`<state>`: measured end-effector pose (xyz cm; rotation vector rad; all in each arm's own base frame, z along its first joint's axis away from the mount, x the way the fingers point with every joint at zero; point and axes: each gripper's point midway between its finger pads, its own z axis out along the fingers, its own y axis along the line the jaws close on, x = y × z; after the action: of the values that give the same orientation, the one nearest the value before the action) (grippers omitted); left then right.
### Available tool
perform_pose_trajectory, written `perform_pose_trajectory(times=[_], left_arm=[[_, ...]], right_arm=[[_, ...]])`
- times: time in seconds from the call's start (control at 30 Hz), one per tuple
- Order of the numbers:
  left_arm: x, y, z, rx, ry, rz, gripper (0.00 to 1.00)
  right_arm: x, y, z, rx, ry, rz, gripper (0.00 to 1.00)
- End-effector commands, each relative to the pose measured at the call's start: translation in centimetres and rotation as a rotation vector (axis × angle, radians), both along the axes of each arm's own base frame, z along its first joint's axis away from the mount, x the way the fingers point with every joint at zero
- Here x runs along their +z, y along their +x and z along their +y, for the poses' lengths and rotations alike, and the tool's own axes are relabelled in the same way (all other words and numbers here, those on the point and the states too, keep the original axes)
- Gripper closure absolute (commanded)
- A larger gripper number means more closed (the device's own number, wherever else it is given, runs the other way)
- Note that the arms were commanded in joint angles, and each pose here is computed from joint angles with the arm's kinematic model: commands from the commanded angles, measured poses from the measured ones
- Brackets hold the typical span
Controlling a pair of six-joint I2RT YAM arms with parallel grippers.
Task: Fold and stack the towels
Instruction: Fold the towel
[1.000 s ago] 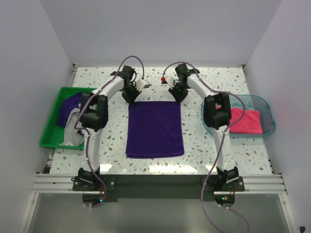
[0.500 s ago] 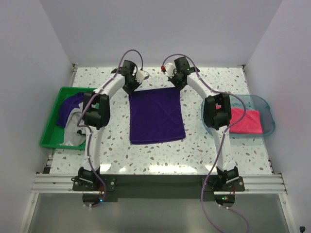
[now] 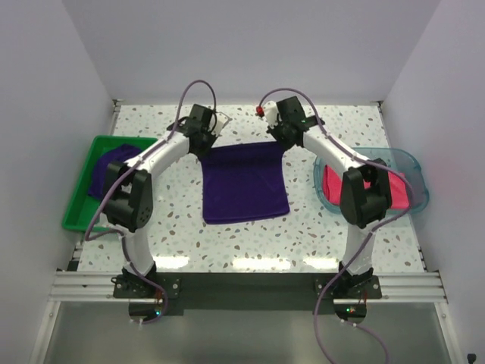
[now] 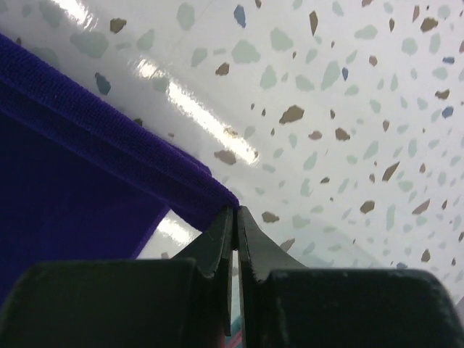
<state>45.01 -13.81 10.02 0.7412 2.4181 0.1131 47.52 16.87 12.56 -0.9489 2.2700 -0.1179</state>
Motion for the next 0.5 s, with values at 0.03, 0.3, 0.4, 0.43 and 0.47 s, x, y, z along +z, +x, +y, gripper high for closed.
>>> perform_pose_trajectory(times=[0.03, 0.3, 0.4, 0.43, 0.47], left_arm=[[-0.2, -4.7, 0.5, 0.135, -0.012, 0.036, 1.0], [-2.2, -11.3, 0.6, 0.173, -0.108, 0.186, 1.0], [-2.7, -12.2, -0.2, 0.157, -0.153, 0.22, 1.0], [-2.7, -12.3, -0.4, 0.149, -0.165, 0.23, 1.0], [-2.5, -12.3, -0.5, 0.149, -0.171, 0.229, 1.0]], right_arm=[[1.9, -3.1, -2.1, -0.142, 0.046, -0.044, 1.0], [-2.6, -10.9, -2.3, -0.255, 0.144, 0.129, 1.0], [-3.7, -13.2, -2.1, -0.28, 0.176, 0.203, 1.0], [-3.8, -13.5, -2.2, -0.284, 0.179, 0.208, 1.0], [-3.9, -13.8, -2.4, -0.294, 0.177, 0.211, 1.0]])
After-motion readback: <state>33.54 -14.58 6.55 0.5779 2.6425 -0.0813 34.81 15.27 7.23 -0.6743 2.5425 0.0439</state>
